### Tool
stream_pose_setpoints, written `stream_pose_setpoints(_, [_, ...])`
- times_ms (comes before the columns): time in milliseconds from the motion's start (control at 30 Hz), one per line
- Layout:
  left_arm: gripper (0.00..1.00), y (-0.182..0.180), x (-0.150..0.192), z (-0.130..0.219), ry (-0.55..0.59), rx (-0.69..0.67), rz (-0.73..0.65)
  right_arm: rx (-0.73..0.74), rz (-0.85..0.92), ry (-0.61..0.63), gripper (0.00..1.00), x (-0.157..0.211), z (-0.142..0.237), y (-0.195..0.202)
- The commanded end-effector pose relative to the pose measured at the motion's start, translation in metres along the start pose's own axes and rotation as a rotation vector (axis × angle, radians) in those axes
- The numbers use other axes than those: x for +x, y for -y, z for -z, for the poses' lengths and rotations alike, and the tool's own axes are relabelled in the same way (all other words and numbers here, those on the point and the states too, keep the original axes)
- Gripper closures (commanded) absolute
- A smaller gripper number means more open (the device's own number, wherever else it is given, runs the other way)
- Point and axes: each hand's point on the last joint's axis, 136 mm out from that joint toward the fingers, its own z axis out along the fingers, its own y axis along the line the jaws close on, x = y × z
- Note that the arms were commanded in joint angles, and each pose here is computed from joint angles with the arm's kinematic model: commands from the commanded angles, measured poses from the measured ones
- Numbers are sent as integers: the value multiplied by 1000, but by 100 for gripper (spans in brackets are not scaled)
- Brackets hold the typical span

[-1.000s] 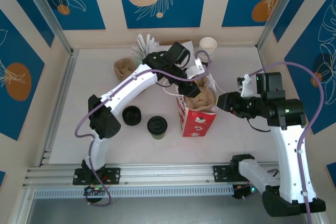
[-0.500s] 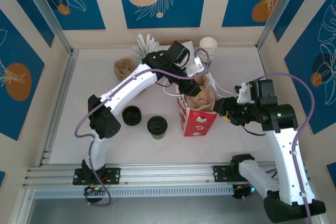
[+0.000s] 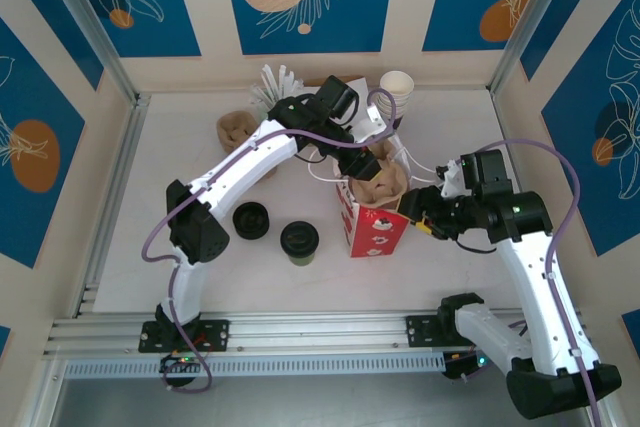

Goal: Pack the takeout coffee

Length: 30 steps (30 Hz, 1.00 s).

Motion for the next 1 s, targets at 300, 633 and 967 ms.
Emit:
stream_pose_setpoints(300, [65,-18,-1,-2,2,-38,23,18,60,-103,47,23,-2,5])
stream_pose_setpoints(633, [65,-22,9,-9,-29,-41,6,-74,117,-64,47,22,19,-22])
stream_pose_setpoints(967, [65,-20,19,-13,-58,-57,-21,-182,23,21,48,7,25,-40])
